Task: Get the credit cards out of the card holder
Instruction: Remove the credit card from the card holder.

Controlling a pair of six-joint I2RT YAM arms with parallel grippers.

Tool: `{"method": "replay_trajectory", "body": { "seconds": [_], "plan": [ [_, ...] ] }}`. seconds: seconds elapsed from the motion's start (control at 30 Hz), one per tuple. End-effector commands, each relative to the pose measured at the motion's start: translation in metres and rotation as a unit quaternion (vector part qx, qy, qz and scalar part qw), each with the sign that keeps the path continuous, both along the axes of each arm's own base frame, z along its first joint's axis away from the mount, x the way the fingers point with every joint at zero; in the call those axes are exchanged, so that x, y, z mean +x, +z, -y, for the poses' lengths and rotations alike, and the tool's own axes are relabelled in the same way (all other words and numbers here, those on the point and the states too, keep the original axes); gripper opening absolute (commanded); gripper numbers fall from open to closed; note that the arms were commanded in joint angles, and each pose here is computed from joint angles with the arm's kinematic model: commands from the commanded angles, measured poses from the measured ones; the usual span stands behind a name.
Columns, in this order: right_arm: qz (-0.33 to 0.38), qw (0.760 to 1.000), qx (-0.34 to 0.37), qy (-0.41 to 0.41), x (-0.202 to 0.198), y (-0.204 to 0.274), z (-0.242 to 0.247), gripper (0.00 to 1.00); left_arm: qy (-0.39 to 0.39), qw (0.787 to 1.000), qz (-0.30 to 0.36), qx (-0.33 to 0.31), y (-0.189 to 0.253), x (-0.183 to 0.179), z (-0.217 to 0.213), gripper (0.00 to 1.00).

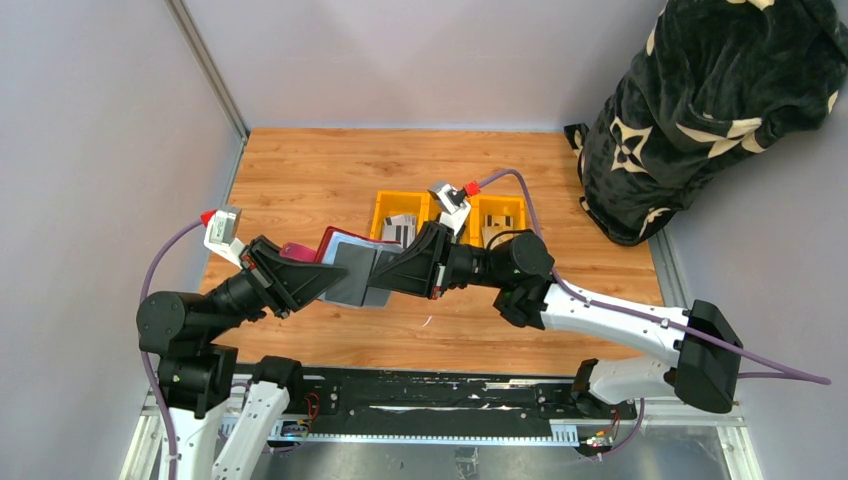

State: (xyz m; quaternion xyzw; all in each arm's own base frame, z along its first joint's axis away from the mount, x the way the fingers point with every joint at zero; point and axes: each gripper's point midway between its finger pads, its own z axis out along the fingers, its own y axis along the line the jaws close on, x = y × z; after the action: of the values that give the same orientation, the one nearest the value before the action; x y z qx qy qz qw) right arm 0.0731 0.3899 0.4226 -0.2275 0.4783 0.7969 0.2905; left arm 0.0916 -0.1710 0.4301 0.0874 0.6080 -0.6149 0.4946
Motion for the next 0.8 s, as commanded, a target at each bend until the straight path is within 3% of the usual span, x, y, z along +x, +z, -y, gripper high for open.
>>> {"method": "replay_trajectory", "body": {
  "seconds": [0.0,0.23,0.27,0.37,0.4,0.5,0.63,0.77],
  "plan": [
    [0.014,0.999,0.042,-0.011,-0.004,0.019,0.017,0.00,0.008,1.000,0.019,-0.002,0.011,-0.003,-0.002,0.00],
    [0.011,0.999,0.031,-0.013,-0.003,0.010,0.015,0.00,0.012,1.000,0.019,-0.002,0.013,-0.002,-0.003,0.00],
    [0.013,0.999,0.031,-0.009,-0.004,0.012,0.014,0.04,0.012,1.000,0.018,-0.002,0.012,-0.002,-0.003,0.00],
    [0.011,1.000,0.028,-0.009,-0.002,0.012,0.010,0.30,0.012,1.000,0.017,-0.003,0.014,-0.002,-0.003,0.00],
    [0.010,1.000,0.024,-0.011,-0.001,0.010,0.008,0.44,0.012,1.000,0.017,-0.004,0.015,-0.003,-0.003,0.00],
    [0.009,1.000,0.017,-0.015,0.002,0.007,0.004,0.56,0.011,1.000,0.019,-0.004,0.017,-0.004,-0.003,0.00],
    [0.017,1.000,0.022,-0.008,0.002,0.014,0.000,0.57,0.011,1.000,0.017,-0.003,0.015,-0.004,-0.003,0.00],
    [0.023,0.999,0.027,0.005,0.000,0.022,-0.005,0.48,0.011,1.000,0.015,-0.001,0.013,-0.002,-0.002,0.00]
  ]
}}
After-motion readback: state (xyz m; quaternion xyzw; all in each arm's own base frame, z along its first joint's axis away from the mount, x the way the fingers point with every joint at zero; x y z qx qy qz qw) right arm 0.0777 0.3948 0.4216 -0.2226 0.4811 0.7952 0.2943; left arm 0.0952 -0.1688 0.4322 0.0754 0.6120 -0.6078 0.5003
